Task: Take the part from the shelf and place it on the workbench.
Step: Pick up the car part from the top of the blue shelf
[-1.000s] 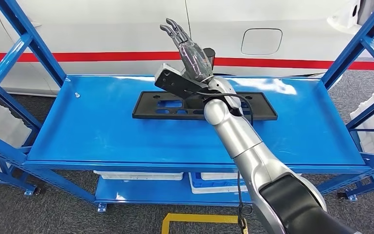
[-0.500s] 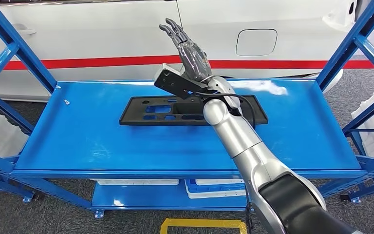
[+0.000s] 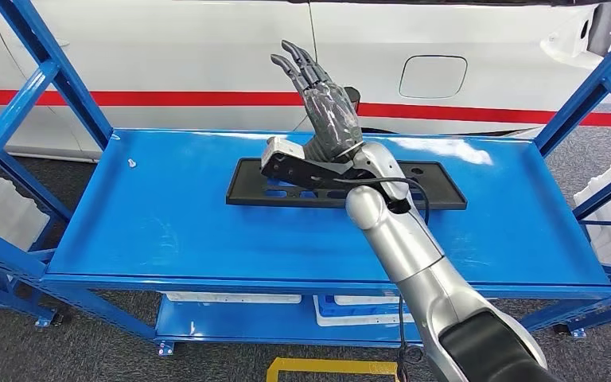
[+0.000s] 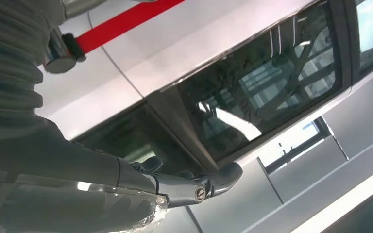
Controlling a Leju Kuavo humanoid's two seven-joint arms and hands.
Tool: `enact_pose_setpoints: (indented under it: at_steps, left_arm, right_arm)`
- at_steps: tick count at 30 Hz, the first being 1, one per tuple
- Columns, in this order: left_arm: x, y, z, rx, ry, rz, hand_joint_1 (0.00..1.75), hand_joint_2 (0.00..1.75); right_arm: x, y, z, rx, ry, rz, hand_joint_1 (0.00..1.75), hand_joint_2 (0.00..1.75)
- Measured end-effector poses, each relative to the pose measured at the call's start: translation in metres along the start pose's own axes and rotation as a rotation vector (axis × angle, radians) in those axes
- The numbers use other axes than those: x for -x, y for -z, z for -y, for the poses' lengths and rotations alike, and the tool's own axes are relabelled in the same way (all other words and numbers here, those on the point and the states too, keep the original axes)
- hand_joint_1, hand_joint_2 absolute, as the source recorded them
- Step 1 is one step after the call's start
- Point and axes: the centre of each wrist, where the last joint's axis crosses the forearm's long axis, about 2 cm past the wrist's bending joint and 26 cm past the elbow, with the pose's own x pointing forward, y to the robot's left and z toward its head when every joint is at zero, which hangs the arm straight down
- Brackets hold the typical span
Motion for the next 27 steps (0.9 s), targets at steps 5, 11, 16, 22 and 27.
enact_pose_setpoints:
  at_steps: [5,11,16,22,27]
  left_arm:
    - [0.003,-0.002,-0.001,0.002,0.019,-0.004,0.0,0.0]
    - [0.006,-0.003,-0.003,0.006,0.034,-0.011,0.0,0.0]
    - [0.006,-0.004,-0.004,0.008,0.043,-0.019,0.0,0.0]
    - [0.002,-0.002,0.001,0.038,0.074,-0.024,0.0,0.0]
    - [-0.002,-0.001,0.007,0.05,0.074,-0.02,0.0,0.0]
  right_arm:
    - [-0.005,-0.047,0.013,0.004,-0.078,0.021,0.0,1.75]
    - [-0.012,-0.114,0.021,-0.071,-0.16,0.035,0.0,1.75]
    - [-0.019,-0.148,0.023,-0.134,-0.189,0.033,0.0,1.75]
    - [-0.029,-0.179,0.01,-0.226,-0.235,-0.013,0.0,1.75]
    - [-0.031,-0.187,0.0,-0.262,-0.239,-0.025,0.0,1.75]
